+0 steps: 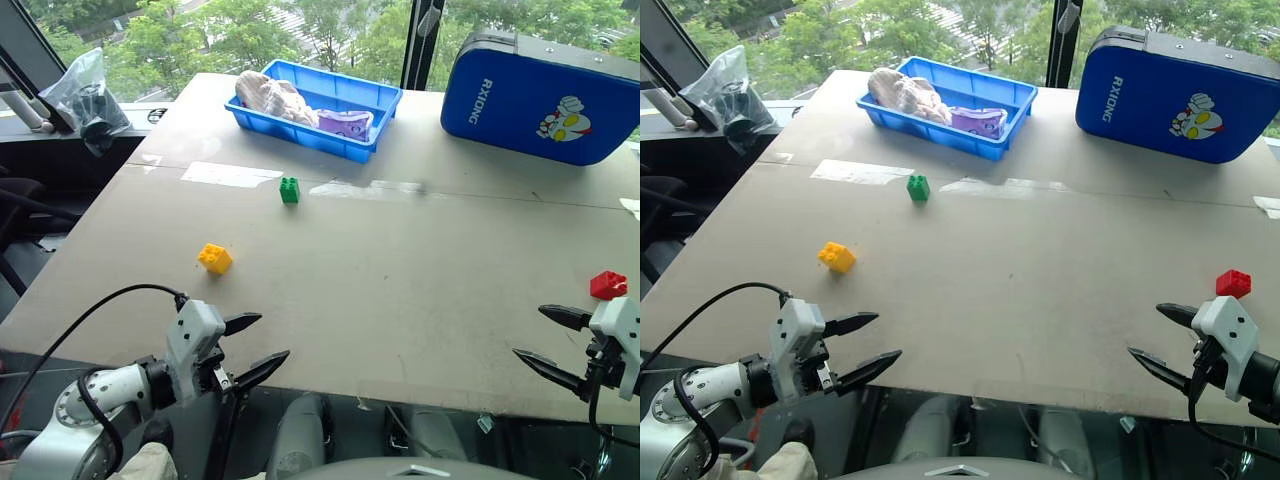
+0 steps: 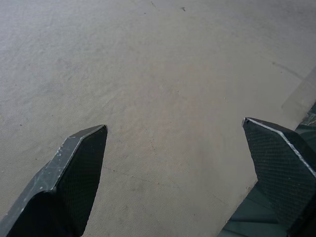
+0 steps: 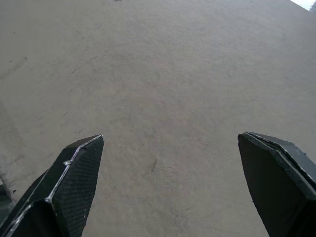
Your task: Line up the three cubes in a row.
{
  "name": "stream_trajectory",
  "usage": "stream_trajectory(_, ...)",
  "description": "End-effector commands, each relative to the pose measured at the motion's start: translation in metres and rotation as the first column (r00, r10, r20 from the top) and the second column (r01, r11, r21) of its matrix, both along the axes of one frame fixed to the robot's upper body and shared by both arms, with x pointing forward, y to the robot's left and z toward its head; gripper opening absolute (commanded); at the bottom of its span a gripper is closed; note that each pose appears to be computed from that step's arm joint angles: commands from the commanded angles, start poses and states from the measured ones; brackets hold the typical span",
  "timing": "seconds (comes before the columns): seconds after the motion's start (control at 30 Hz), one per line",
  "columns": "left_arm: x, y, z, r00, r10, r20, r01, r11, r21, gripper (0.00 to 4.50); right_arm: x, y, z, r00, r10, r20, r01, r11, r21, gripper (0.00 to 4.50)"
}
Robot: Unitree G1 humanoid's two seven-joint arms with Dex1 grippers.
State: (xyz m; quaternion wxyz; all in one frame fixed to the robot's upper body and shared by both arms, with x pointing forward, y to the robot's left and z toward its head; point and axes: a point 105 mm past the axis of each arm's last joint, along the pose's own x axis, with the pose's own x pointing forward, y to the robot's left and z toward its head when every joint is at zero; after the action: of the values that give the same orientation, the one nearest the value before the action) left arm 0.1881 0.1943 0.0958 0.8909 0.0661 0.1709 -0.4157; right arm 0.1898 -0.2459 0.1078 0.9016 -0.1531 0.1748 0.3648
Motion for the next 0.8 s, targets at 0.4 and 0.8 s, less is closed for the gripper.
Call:
stream_trajectory(0.4,0.031,-0.053,0.055,0.977,-0.158,0.145,0.175,0.978,-0.113,4.48,0.057,-0.013,0.034,0.8,-0.541,0.258,0.543,0.837,0.073,4.5)
stream_trajectory(0.8,0.044,-0.109,0.077,0.862,-0.464,0.205,0.482,0.875,-0.045,4.48,0.086,-0.114,0.071,0.404,-0.914,-0.041,0.914,0.405,-0.022,4.5)
